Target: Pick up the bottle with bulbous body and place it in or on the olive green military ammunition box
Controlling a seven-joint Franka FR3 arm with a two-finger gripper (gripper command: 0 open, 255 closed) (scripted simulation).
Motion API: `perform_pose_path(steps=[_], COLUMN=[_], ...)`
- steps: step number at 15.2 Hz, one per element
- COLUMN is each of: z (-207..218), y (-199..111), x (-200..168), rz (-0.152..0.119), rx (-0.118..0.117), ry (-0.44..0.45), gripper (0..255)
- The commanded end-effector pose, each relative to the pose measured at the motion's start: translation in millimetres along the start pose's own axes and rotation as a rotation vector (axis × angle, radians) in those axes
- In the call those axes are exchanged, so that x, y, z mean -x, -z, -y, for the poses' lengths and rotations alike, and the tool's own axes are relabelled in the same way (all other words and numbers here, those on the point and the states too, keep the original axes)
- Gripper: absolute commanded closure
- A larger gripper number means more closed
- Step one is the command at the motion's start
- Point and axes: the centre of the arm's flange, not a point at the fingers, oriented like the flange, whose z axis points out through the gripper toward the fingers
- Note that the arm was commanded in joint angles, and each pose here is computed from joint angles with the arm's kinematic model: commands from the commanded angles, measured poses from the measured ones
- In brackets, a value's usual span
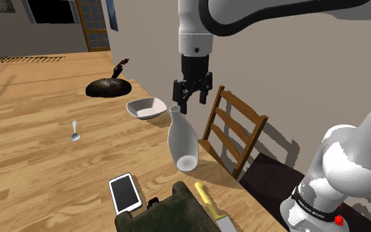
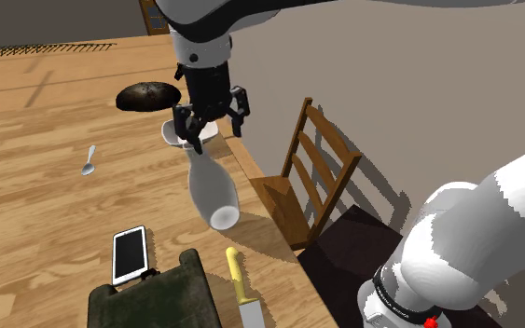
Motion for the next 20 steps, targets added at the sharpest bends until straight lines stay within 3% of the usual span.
perform_pose_path(steps=[1,8,16,17,20], z=[11,10,10,10,10], y=[-3,-38,-38,-38,-38], x=[-8,-9,-9,-9,-9], rz=[-0.011,-0.011,-0.011,-0.011,-0.011], rx=[0.006,0.006,0.006,0.006,0.006], ry=[0.006,0.006,0.006,0.006,0.006], gripper=[0,0,0,255,255])
